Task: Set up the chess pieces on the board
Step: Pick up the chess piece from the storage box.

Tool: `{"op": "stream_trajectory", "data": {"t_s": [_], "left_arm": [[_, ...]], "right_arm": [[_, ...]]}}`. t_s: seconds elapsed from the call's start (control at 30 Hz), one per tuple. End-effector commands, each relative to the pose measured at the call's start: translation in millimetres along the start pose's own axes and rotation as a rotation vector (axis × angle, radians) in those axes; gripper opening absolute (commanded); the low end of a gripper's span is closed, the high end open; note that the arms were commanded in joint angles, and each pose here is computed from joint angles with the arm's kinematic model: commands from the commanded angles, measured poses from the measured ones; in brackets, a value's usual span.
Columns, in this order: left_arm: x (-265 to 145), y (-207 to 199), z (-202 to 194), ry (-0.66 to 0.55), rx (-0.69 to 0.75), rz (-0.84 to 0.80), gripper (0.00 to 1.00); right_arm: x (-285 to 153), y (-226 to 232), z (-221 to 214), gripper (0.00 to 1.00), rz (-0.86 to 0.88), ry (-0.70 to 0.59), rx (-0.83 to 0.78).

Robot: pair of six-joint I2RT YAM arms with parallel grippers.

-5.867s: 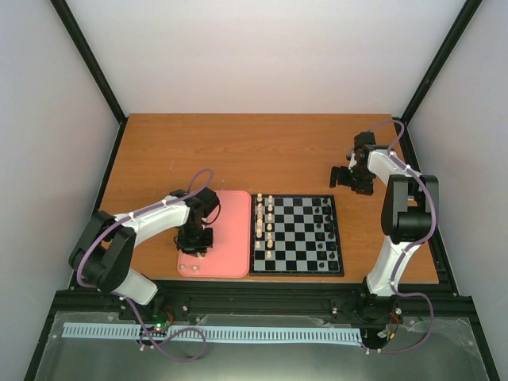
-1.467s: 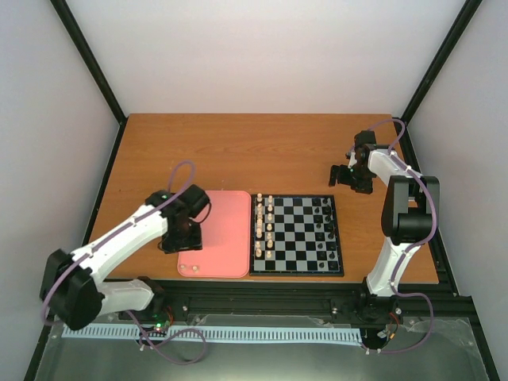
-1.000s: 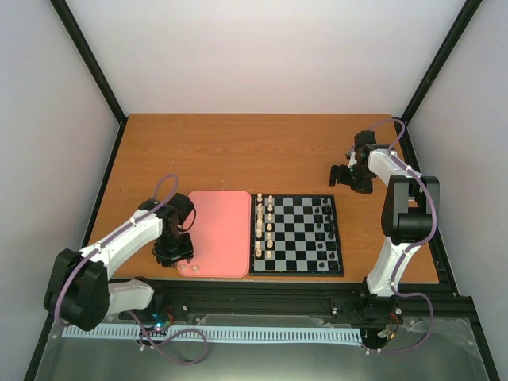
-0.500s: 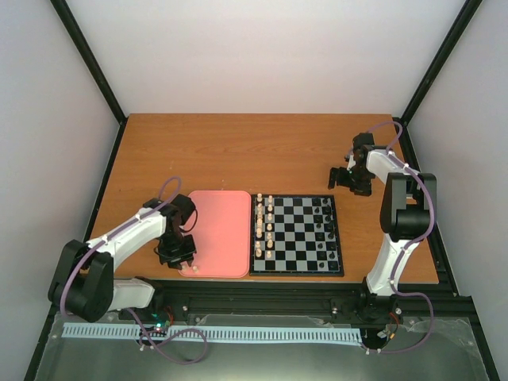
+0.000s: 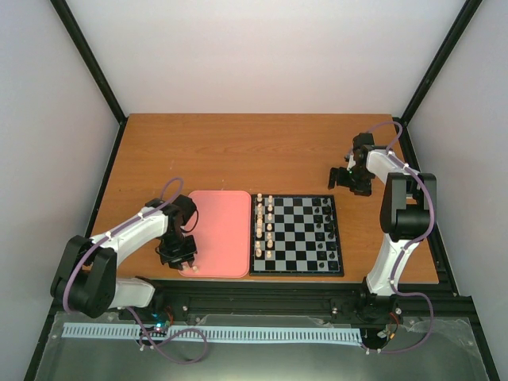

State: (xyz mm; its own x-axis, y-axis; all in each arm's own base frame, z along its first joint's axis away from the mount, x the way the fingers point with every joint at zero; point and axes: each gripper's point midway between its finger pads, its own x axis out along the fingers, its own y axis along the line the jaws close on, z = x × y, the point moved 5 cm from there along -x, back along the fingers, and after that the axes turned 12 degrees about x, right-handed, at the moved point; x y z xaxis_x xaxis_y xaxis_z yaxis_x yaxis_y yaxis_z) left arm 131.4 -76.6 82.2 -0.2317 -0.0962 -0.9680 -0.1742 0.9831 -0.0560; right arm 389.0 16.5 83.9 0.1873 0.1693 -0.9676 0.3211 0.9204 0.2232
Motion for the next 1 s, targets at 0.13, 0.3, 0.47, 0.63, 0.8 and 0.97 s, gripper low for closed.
{"op": "stream_trajectory", "data": {"t_s": [0.13,0.3,0.47,0.63,0.8,0.97], "left_arm": [[-0.2,-1.3,2.5,-0.004,0.007,-0.019,0.22],[0.0,-1.6,2.5,-0.005,0.007,-0.021,0.13],[-12.7,-0.9,4.8,-0.041,0.013,-0.004,0.04],[-59.4,-8.6,19.9,-0.162,0.053,0.015,0.04],[-91.0,-33.7,23.9,-0.194,0.174,-0.022,0.02],[-96.8,-99.4,-4.2,-0.132,0.482,-0.019,0.02]], "right_arm": [[-1.1,2.2,3.4,1.00,-0.006,-0.011,-0.017],[-0.7,2.4,2.6,1.00,-0.003,-0.010,-0.015],[-1.8,3.0,2.9,1.00,0.000,-0.012,-0.014],[-2.7,3.7,3.0,1.00,0.003,-0.014,-0.015],[-4.9,3.7,3.8,1.00,0.002,-0.021,-0.017],[-6.8,3.2,2.9,1.00,-0.003,-0.027,-0.019]]}}
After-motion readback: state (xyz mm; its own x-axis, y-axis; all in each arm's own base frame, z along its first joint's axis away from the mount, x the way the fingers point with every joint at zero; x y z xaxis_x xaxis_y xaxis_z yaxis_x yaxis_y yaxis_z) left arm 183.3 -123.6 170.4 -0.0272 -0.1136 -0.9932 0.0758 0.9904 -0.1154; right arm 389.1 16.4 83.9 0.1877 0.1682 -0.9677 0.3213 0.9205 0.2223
